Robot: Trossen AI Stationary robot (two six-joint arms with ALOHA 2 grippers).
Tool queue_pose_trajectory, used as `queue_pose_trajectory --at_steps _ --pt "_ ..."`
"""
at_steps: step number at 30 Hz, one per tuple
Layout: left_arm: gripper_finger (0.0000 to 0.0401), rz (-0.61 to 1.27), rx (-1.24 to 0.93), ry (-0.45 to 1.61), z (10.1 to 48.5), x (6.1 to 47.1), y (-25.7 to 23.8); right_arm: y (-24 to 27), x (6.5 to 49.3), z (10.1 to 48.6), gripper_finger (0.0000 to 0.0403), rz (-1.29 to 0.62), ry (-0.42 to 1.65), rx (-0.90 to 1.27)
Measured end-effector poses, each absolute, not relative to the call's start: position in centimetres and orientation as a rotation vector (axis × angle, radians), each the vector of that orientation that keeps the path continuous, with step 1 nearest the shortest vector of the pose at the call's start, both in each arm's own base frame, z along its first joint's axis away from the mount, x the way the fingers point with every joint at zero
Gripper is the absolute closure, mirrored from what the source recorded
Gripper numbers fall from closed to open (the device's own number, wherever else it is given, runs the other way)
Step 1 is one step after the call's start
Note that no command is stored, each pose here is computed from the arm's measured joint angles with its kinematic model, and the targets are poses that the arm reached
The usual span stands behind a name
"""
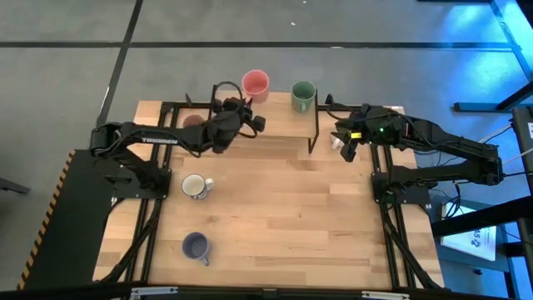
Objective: Place coffee mugs
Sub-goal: Put the pink mug on the shelf
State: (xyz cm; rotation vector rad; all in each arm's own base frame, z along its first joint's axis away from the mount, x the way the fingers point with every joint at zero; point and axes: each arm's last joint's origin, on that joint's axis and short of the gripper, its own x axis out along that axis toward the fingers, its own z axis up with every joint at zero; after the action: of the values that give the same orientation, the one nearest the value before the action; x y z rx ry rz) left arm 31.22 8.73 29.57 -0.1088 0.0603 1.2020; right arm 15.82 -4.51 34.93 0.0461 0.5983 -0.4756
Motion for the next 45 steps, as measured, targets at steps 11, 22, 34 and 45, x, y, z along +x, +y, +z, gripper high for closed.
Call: queue_pose_trajectory --at_steps 11,22,34,45 --pt "0.0359 1.195 -0.159 0.033 29.6 36.4 9.2 -4.5 15.8 34.9 0.0259 -0.482 0.598 0.047" --pt "0.0359 1.206 -0.165 0.102 26.5 39.4 10.3 -4.6 15.8 34.9 0.0259 -0.51 0.588 0.082" --pt "0.0357 1.219 -0.17 0.149 24.6 39.9 10.9 -4.6 15.8 34.9 0.0259 -0.515 0.586 0.095" --pt "0.0356 1.199 -0.181 0.153 24.6 39.8 11.4 -4.6 15.8 34.9 0.0259 -0.521 0.58 0.114"
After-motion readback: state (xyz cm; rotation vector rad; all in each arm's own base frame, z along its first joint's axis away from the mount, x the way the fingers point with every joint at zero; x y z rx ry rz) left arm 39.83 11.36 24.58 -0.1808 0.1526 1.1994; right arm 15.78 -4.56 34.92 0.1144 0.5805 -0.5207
